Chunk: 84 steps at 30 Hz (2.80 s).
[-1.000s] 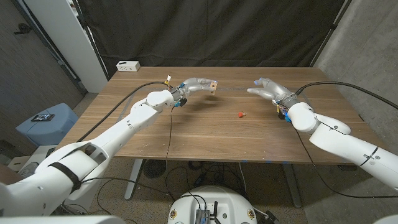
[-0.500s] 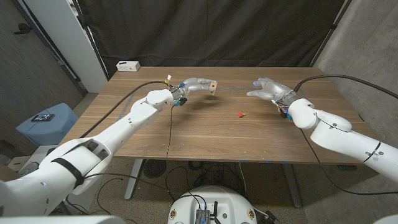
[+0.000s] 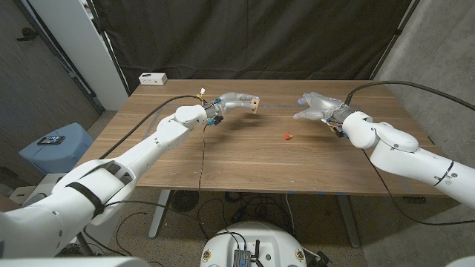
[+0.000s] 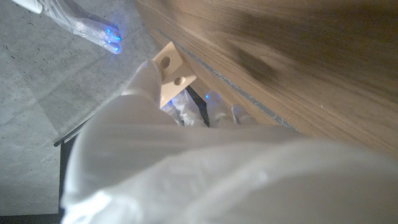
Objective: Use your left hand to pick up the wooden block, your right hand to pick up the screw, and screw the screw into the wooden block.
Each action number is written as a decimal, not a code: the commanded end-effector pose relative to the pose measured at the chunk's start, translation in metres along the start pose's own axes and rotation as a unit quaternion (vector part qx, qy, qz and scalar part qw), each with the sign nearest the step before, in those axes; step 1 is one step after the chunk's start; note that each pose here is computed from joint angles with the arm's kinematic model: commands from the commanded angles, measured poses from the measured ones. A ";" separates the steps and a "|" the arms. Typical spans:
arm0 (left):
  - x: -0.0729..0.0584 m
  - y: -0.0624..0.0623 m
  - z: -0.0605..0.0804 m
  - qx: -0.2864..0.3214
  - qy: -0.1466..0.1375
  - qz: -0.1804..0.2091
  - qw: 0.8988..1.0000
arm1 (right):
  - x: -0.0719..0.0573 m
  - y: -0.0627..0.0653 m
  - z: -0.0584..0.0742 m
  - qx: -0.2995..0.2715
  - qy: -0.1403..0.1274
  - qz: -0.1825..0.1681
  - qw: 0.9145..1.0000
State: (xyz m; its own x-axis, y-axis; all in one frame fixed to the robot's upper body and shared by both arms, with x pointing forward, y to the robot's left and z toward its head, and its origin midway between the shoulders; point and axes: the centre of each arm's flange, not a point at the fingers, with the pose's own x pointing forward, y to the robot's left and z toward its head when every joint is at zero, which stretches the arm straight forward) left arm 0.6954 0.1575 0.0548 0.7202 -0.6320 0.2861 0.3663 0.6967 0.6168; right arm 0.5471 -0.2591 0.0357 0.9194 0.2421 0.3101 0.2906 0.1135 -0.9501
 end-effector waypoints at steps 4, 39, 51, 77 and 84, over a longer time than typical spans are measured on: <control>0.005 -0.001 -0.004 -0.004 -0.037 0.009 0.999 | 0.004 -0.002 0.006 -0.089 -0.001 0.025 0.996; 0.031 -0.025 -0.020 -0.027 -0.057 0.018 0.998 | 0.013 0.024 0.010 -0.199 0.004 0.049 0.979; 0.027 -0.041 -0.020 -0.041 -0.084 0.021 0.995 | 0.015 0.030 0.011 -0.210 0.004 0.052 0.976; 0.021 -0.044 -0.022 -0.045 -0.088 0.020 0.995 | 0.025 0.039 0.018 -0.223 -0.016 0.070 0.972; 0.021 -0.045 -0.022 -0.044 -0.086 0.020 0.995 | 0.028 0.040 0.023 -0.222 -0.026 0.073 0.972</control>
State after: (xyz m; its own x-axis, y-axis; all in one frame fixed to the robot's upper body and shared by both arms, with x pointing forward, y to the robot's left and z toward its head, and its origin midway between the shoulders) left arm 0.7075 0.1213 0.0183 0.6230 -0.6455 0.4418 0.3946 0.7470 0.5351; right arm 0.5751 -0.2327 0.0083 0.9516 0.2530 0.1746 0.2576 -0.3463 -0.9021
